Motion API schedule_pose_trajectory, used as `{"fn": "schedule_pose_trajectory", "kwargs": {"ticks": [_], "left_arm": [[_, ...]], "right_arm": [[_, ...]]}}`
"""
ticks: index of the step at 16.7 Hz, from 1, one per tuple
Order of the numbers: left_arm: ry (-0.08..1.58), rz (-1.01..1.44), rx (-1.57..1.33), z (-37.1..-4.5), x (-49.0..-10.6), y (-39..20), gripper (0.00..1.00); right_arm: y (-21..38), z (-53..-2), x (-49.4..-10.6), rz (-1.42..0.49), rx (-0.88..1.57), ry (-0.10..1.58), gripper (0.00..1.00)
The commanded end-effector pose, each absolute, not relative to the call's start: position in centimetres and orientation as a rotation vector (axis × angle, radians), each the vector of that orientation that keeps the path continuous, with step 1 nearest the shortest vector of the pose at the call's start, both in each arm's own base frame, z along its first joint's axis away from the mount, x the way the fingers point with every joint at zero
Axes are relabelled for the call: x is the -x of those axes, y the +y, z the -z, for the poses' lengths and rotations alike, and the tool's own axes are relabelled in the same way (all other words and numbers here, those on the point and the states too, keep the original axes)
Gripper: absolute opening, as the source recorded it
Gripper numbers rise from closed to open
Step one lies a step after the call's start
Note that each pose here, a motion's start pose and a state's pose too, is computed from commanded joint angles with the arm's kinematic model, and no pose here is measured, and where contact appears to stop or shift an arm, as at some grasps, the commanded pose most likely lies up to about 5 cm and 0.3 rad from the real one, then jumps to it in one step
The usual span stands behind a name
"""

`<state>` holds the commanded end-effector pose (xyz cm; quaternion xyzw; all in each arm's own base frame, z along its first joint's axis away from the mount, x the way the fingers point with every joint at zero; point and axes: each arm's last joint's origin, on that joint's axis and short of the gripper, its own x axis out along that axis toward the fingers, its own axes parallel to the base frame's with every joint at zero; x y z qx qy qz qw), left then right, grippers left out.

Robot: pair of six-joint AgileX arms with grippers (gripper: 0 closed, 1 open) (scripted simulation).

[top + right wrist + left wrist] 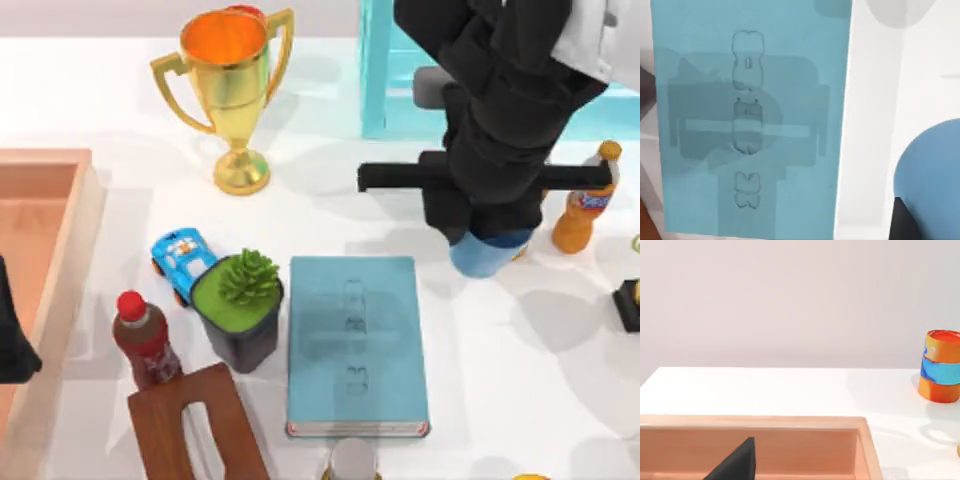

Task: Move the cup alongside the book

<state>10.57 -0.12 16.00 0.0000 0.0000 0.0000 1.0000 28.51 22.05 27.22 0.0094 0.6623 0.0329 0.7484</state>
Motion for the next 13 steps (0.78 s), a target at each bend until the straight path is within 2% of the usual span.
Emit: {"fn": "schedule_pose_trajectory", "kwargs": {"ticks": [5,13], "left_arm": [[0.000,0.000,0.000,-16.0,-10.6,-0.1,1.00],[0.000,0.000,0.000,-16.0,-10.6,-0.1,1.00]], "right_arm": [[22.8,-24.9,-26.2,0.034,0.019,1.557,0.00],[22.7,-24.5,-26.4,0.032,0.016,1.555,0.00]]}}
